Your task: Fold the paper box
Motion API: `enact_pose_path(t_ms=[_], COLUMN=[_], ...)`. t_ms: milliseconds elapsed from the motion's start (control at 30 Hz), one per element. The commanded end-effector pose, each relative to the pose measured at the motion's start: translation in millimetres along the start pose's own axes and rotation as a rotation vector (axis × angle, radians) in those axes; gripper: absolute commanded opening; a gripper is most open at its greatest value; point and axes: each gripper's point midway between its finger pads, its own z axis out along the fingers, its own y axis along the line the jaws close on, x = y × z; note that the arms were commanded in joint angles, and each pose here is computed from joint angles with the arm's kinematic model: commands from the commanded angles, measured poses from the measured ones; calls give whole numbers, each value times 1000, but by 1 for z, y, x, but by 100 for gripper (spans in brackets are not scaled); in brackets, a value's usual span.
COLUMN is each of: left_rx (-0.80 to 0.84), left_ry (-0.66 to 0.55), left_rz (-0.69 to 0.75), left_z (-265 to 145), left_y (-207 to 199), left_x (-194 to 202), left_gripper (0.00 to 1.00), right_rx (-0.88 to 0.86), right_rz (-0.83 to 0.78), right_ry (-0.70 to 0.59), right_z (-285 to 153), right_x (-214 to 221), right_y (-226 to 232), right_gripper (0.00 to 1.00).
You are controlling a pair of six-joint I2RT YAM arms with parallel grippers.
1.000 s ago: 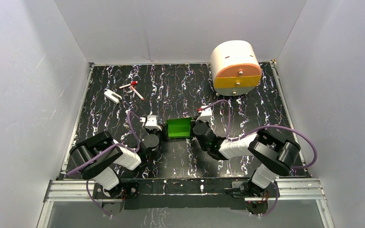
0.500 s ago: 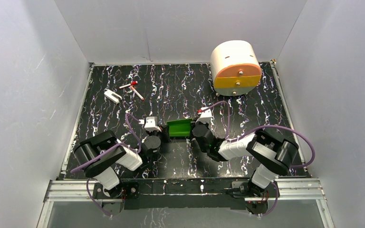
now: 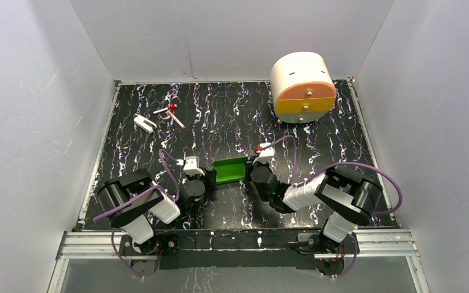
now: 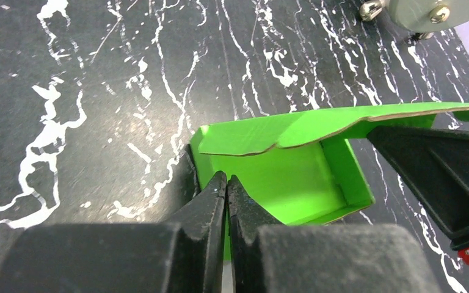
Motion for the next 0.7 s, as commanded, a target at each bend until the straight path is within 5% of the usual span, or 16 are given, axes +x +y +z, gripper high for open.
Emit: enact_pose_path(t_ms=[0,167,667], left_rx=[-8,44,56], left_ry=[20,2,-72], left_rz=[-8,-54,-65], left_z=[-15,-32,-52], left_y=[13,12,-1], left_x=[2,-10,-81], left_gripper=[5,16,73], right_rx=[15,20,25], right_rz=[-80,-103,-154], right_ry=[96,102,96], right_z=[-9,-9,-8], right_x=[39,48,57], right_y=[-18,-19,-14], right_gripper=[0,0,0])
